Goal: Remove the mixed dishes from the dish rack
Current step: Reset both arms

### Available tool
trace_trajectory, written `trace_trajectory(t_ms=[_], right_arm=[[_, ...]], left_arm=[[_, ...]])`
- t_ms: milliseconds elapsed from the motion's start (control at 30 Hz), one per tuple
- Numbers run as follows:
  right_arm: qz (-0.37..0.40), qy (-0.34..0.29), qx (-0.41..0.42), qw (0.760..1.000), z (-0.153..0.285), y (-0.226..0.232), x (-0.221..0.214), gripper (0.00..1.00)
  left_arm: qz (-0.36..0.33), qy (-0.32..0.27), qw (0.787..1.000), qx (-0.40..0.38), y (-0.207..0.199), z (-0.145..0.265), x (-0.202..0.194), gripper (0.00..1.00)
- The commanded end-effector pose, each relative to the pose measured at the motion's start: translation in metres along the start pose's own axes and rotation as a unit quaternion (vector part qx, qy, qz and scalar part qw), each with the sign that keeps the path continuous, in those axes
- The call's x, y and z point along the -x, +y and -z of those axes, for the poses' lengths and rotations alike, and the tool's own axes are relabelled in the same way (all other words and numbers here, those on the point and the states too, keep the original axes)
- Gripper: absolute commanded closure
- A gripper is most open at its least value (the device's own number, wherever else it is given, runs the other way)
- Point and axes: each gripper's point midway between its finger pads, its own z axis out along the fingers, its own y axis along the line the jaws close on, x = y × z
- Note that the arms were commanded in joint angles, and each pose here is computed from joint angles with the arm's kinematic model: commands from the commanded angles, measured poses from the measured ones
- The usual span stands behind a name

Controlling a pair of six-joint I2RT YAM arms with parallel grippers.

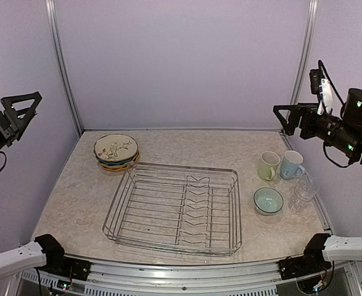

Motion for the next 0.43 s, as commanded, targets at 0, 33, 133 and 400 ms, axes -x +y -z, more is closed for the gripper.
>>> trace_trajectory(t_ms=[0, 33, 133, 400], right_arm=[[0.027, -0.123, 0.058, 0.990, 0.034, 0.015, 0.057, 0.00], [0.030, -0.137, 0.063, 0.988, 0.040, 0.016, 0.062, 0.00], [0.031, -0.170, 0.063, 0.983, 0.053, 0.013, 0.073, 0.00], [0.025, -0.175, 0.039, 0.983, 0.053, 0.004, 0.070, 0.00]], left_arm=[[-0.031, -0.062, 0.997, 0.044, 0.013, 0.025, 0.025, 0.01], [-0.033, -0.072, 0.996, 0.046, 0.014, 0.031, 0.028, 0.01], [-0.039, -0.088, 0.994, 0.048, 0.014, 0.042, 0.034, 0.01], [-0.046, -0.107, 0.992, 0.055, 0.016, 0.052, 0.041, 0.01]])
